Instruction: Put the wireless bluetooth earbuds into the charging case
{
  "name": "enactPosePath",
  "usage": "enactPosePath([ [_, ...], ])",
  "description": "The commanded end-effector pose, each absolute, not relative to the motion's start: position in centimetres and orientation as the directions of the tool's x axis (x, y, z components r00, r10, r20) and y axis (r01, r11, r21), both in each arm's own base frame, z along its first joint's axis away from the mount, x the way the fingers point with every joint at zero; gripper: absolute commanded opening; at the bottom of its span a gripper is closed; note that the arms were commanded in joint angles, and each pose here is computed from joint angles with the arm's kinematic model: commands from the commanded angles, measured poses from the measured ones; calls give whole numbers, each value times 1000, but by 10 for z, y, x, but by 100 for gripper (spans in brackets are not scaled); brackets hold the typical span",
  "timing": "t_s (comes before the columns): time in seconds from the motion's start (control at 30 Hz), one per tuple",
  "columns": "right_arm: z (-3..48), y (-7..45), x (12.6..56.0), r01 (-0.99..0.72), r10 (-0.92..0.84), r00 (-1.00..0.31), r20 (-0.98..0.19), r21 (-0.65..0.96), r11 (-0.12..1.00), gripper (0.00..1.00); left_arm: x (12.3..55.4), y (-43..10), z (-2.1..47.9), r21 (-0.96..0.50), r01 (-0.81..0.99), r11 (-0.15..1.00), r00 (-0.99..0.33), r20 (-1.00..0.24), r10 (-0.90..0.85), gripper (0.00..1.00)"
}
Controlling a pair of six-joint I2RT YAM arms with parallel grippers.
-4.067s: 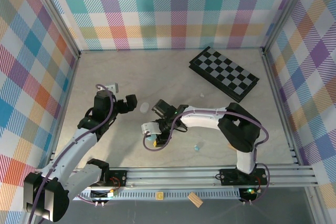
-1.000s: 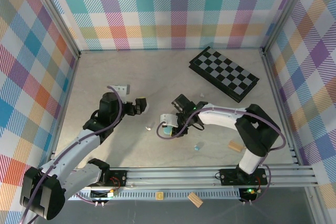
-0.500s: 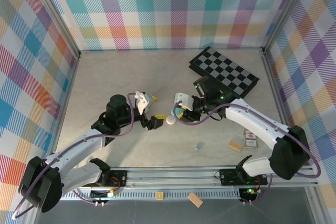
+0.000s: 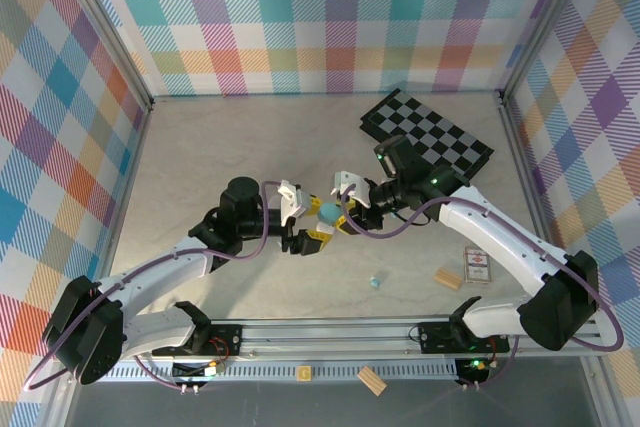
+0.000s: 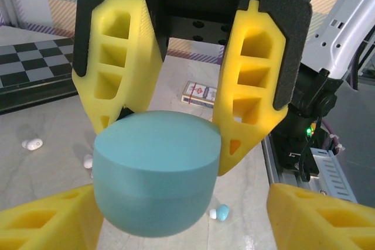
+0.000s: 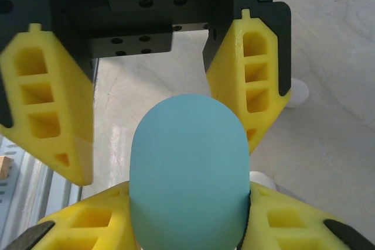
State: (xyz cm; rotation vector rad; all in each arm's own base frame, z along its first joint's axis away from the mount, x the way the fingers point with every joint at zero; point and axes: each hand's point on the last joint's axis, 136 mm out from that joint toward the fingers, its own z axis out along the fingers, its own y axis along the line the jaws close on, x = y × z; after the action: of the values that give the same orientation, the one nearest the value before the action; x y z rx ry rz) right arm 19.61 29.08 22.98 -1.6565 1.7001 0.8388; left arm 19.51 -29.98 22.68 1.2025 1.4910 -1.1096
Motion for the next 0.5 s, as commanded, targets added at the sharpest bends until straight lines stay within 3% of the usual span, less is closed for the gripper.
enactPosePath([
  [0.0, 252, 293, 185, -999, -561, -2, -828, 26, -35, 29, 188, -307, 251, -56, 996, 64, -65, -989, 135, 66],
  [0.47, 252, 293, 181, -998, -556, -5, -831, 40, -51, 28, 183, -308, 256, -62, 997, 37, -67, -989, 133, 39],
])
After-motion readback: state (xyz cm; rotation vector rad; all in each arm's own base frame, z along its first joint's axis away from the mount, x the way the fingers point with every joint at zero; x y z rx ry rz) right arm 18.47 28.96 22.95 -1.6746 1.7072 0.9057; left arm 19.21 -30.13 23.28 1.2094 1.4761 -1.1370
